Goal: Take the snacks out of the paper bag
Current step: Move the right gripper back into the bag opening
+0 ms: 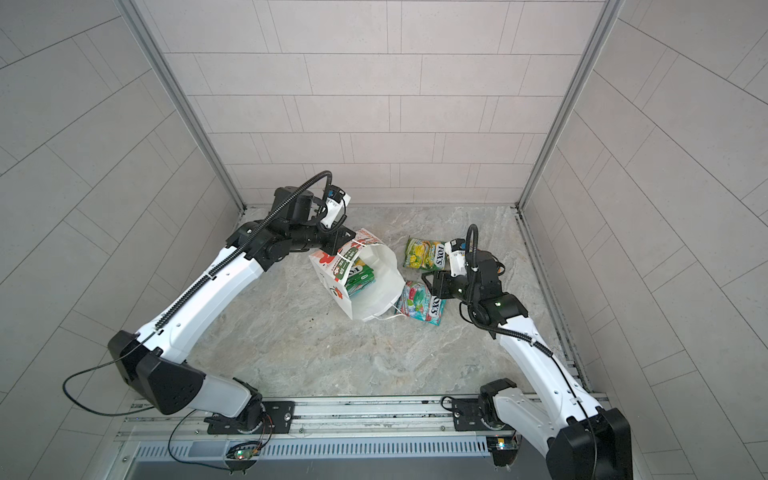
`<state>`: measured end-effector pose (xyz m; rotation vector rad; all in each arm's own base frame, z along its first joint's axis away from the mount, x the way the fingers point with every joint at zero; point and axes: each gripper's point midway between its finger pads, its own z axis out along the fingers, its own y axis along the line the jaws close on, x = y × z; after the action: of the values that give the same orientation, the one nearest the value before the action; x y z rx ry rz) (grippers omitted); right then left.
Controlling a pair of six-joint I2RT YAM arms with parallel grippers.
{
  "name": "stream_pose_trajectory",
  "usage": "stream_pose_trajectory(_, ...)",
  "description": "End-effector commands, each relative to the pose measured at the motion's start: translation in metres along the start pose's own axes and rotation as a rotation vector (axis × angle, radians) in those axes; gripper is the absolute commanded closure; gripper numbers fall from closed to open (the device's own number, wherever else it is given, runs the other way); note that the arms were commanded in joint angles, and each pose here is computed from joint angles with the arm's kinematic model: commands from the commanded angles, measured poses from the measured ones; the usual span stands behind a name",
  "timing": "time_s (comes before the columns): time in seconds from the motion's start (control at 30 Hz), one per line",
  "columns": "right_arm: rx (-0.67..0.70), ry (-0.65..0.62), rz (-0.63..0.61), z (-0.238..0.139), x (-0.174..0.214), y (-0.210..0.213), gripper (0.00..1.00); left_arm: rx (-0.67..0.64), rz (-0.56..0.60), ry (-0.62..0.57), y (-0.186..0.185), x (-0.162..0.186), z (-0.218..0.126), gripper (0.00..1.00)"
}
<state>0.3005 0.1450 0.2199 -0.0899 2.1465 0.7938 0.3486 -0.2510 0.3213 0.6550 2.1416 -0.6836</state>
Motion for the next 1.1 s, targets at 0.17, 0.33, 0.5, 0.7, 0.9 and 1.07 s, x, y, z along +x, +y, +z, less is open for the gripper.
stream_pose_trajectory(0.17, -0.331, 0.027, -0.037, 0.02, 0.003, 0.103, 0.4, 0.004, -0.019, 0.019, 0.004, 0.005, 0.006, 1.0)
stream_pose_trajectory(0.33, -0.399, 0.099, -0.049, 0.048, 0.031, 0.137, 0.43, 0.006, -0.02, 0.023, 0.004, 0.005, 0.008, 1.0)
stream_pose_trajectory(0.5, -0.391, 0.196, -0.044, 0.076, 0.061, 0.146, 0.44, 0.0, -0.017, 0.021, 0.005, 0.005, 0.007, 1.0)
stream_pose_trajectory(0.7, -0.278, 0.248, 0.026, 0.112, 0.076, 0.128, 0.45, 0.003, -0.014, 0.015, 0.003, 0.004, 0.005, 1.0)
stream_pose_trajectory(0.9, -0.115, 0.251, 0.07, 0.136, 0.072, 0.105, 0.48, 0.008, -0.015, 0.01, 0.002, 0.003, 0.003, 1.0)
stream_pose_trajectory(1.07, -0.012, 0.199, 0.133, 0.151, 0.061, 0.09, 0.48, 0.009, -0.012, 0.005, 0.001, 0.002, 0.001, 1.0)
